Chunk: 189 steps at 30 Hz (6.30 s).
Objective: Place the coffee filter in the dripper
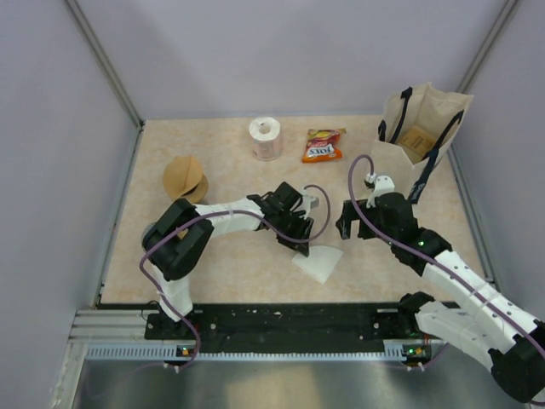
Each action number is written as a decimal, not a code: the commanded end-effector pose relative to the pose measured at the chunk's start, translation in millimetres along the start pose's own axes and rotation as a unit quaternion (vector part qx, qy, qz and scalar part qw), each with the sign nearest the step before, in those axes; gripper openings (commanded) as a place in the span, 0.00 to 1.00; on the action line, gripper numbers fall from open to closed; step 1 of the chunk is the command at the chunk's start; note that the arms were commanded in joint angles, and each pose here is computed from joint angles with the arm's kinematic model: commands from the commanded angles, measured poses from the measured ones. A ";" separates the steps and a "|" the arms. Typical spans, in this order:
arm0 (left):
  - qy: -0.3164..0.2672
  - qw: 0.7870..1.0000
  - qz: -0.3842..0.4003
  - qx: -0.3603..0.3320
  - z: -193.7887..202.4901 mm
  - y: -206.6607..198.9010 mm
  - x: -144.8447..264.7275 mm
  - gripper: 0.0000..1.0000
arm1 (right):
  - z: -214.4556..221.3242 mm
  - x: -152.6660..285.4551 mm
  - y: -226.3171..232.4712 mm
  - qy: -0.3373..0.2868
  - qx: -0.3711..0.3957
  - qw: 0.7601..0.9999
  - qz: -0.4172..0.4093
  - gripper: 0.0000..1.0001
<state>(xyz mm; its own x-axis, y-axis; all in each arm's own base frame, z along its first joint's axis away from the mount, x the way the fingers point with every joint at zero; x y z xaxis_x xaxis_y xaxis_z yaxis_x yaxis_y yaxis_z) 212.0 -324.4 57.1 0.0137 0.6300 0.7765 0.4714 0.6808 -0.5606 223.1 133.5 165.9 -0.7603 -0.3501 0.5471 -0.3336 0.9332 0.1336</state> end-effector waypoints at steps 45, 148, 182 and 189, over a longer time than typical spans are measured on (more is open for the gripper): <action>-0.065 0.990 -0.092 -0.089 -15.5 -23.4 26.2 0.02 | 9.2 2.5 16.4 0.009 -0.010 0.998 -0.060 0.98; -0.219 0.925 -0.112 -0.288 -12.4 -100.2 92.5 0.00 | 7.4 22.7 30.1 0.022 -0.109 0.990 -0.083 0.85; -0.051 0.982 -0.067 0.168 60.4 3.9 22.2 0.55 | 117.3 -51.4 78.8 0.197 -0.210 0.948 -0.139 0.86; -0.074 0.984 -0.065 0.152 39.7 -0.2 22.7 0.54 | 120.2 -44.8 96.1 0.211 -0.221 0.931 -0.200 0.82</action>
<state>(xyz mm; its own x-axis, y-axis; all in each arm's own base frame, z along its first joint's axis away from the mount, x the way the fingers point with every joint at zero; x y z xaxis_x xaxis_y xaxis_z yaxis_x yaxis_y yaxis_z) 158.1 -285.3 55.1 -0.1085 0.5538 0.8256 0.1551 0.8297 -0.5362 174.9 221.6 61.7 -0.3924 -0.6506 0.6502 -0.2081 0.7513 0.6263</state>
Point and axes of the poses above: each gripper's point midway between its finger pads, its own x axis back along the fingers, its own y axis along the line the jaws close on, z = x × y, the point moved 3 cm from there along x, back along the fingers, and after that the axes turned 6 degrees about x, right-handed, at the moved point
